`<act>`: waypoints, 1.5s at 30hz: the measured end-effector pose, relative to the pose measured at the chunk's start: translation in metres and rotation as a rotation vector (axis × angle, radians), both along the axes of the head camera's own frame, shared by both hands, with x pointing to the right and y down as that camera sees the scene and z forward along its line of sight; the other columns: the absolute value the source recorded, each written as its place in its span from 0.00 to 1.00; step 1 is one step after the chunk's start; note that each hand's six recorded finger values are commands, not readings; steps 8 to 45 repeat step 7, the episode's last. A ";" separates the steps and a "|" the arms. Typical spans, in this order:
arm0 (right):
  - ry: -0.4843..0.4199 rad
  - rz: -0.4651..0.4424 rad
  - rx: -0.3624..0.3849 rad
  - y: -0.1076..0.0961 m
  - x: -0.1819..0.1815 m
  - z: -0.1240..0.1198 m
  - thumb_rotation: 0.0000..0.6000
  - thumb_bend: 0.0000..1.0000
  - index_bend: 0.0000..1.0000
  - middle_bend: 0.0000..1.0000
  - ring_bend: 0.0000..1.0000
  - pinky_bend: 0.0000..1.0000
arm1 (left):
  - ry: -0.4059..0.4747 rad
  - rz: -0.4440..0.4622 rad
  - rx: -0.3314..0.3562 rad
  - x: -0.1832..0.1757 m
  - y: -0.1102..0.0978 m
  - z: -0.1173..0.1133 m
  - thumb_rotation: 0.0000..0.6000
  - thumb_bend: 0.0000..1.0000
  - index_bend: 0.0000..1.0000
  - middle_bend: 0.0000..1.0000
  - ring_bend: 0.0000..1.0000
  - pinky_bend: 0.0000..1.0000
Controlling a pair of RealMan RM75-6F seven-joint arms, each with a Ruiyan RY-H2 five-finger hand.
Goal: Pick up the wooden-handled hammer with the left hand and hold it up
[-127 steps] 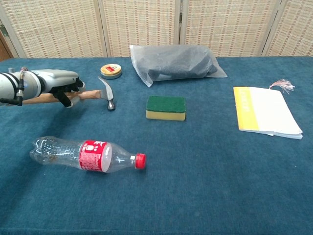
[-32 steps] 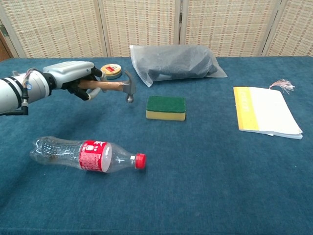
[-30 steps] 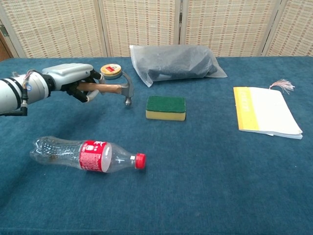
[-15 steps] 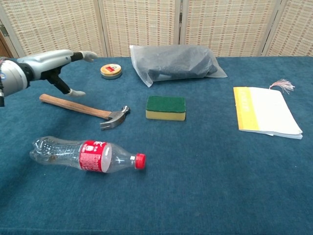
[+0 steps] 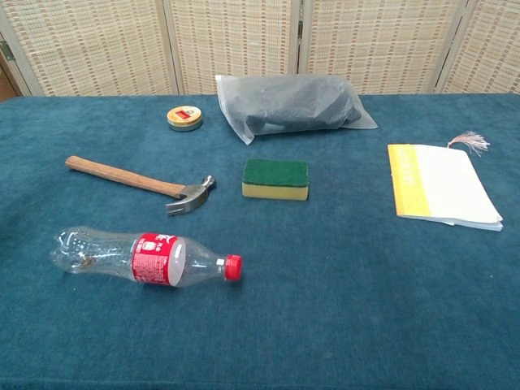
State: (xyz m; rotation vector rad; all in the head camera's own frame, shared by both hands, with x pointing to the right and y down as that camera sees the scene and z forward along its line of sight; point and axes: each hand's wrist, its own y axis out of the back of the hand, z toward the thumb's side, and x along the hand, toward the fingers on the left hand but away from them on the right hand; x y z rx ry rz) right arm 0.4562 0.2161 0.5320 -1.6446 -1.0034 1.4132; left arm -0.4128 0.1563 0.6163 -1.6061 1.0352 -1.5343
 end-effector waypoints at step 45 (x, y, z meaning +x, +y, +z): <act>-0.004 -0.012 -0.010 -0.002 -0.004 0.004 1.00 0.33 0.40 0.43 0.31 0.30 | -0.035 -0.018 0.052 -0.022 0.038 -0.036 1.00 0.25 0.03 0.03 0.00 0.05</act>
